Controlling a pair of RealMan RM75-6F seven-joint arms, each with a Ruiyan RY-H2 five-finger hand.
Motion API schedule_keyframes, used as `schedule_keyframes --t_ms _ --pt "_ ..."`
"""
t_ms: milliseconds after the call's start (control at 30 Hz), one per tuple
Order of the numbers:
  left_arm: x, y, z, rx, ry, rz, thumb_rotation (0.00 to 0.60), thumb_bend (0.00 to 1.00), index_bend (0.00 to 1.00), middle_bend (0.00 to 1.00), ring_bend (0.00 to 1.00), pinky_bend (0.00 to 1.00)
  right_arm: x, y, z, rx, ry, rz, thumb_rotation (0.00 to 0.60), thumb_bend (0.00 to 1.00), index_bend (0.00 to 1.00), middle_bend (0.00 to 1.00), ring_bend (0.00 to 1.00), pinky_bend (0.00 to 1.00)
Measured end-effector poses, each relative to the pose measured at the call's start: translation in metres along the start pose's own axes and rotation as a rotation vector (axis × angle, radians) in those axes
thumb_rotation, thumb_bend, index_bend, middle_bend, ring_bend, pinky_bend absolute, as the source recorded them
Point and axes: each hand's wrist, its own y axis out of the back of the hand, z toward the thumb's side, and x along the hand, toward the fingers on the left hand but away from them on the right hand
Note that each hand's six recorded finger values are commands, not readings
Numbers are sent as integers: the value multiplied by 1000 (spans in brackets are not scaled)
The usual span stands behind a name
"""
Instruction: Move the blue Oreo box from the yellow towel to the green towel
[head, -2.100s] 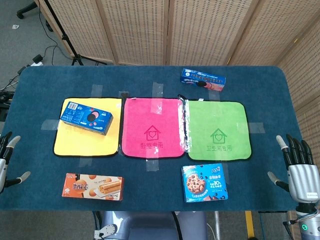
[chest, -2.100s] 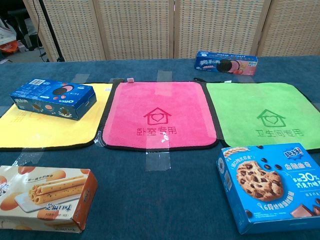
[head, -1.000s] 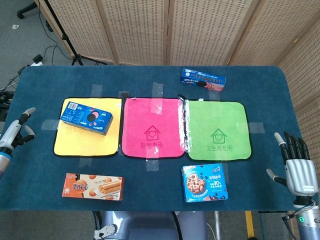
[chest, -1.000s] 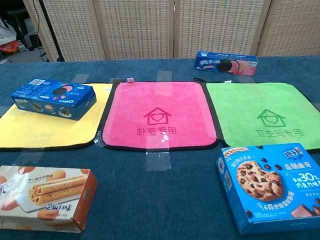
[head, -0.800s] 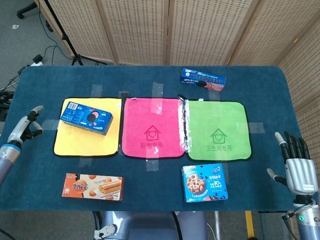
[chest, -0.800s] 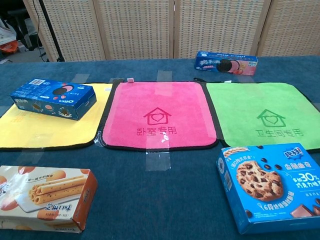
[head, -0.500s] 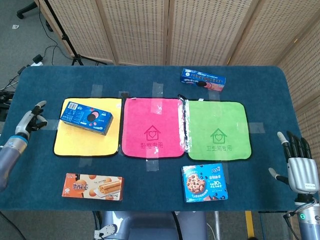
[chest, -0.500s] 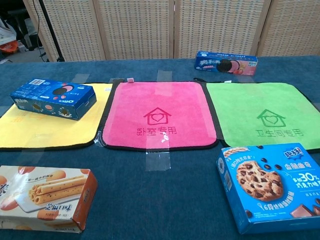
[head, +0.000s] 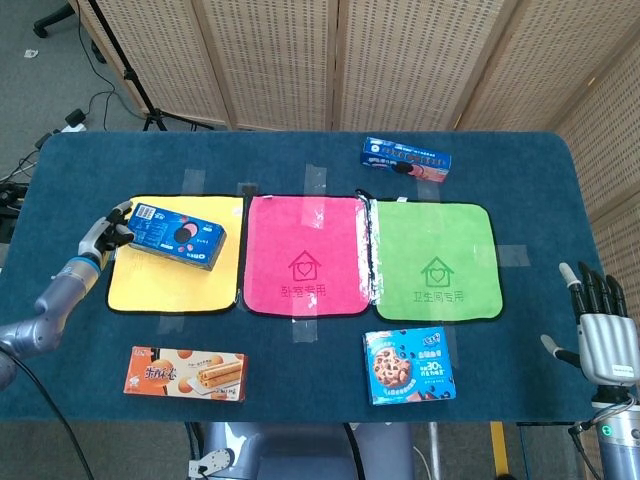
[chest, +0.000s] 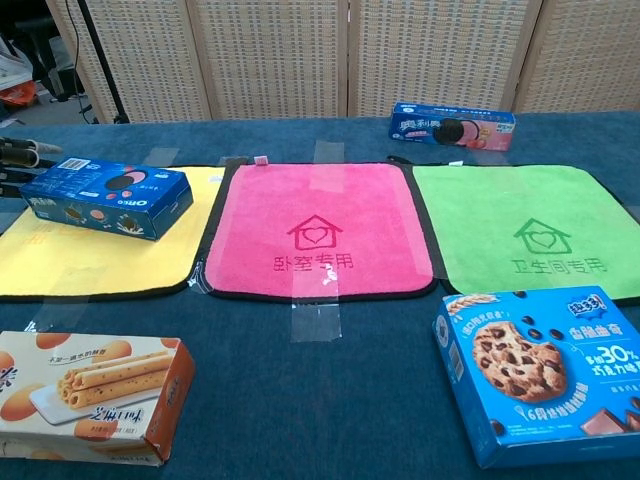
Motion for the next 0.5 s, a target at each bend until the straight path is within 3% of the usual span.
schedule_keyframes --t_ms 500 --pt "-21 -76 16 22 -77 -186 600 1000 0 0 0 0 0 2 -1 -13 -1 0 600 0 0 0 0 0"
